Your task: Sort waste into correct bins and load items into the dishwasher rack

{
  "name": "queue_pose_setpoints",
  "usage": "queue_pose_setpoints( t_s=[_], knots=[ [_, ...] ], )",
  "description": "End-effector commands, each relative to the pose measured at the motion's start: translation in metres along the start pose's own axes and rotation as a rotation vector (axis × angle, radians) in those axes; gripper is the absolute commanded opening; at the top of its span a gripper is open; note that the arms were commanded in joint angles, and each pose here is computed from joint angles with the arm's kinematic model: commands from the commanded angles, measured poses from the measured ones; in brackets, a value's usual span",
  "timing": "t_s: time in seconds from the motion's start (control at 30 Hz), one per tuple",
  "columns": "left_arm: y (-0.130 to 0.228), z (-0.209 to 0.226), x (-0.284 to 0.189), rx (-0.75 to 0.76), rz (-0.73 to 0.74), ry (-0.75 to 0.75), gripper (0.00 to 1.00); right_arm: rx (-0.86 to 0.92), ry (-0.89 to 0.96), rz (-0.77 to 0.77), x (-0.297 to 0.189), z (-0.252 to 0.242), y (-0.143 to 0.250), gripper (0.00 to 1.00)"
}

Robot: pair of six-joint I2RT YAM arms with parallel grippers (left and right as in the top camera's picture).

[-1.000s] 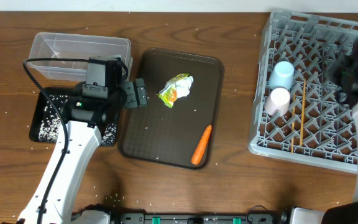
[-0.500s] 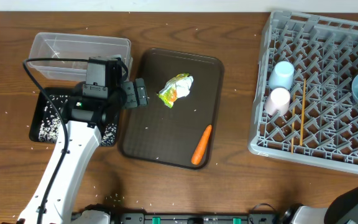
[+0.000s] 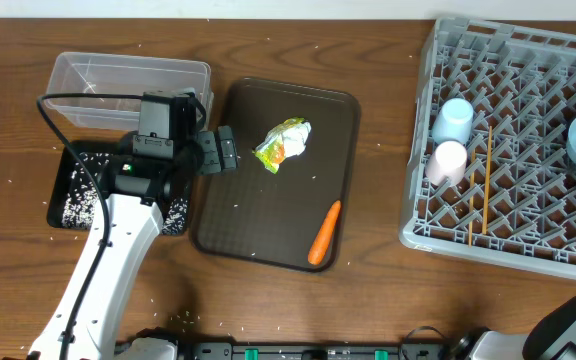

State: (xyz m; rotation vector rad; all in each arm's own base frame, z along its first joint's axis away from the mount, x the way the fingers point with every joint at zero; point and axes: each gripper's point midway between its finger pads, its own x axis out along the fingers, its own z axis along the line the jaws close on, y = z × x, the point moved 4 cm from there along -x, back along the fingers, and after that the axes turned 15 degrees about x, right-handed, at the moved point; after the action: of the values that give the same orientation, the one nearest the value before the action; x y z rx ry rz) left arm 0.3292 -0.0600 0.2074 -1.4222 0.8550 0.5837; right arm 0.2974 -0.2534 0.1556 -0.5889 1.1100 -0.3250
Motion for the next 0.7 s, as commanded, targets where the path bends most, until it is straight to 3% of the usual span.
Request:
queue_pose_setpoints(
  t_s=[0.0, 0.17, 0.43, 0.67],
  knots=[
    [-0.001, 0.002, 0.001, -0.003, 0.000, -0.009, 0.98, -0.024, -0.043, 0.014, 0.000, 0.005, 0.001, 0.34],
    [-0.001, 0.002, 0.001, -0.003, 0.000, -0.009, 0.98, -0.025, -0.162, 0.113, -0.002, 0.020, 0.014, 0.30],
    [-0.001, 0.002, 0.001, -0.003, 0.000, -0.009, 0.98, -0.027, -0.341, 0.181, -0.027, 0.043, 0.018, 0.38],
    [-0.001, 0.002, 0.001, -0.003, 0.000, -0.009, 0.98, -0.028, -0.383, 0.106, -0.055, 0.047, 0.002, 0.49]
  ],
)
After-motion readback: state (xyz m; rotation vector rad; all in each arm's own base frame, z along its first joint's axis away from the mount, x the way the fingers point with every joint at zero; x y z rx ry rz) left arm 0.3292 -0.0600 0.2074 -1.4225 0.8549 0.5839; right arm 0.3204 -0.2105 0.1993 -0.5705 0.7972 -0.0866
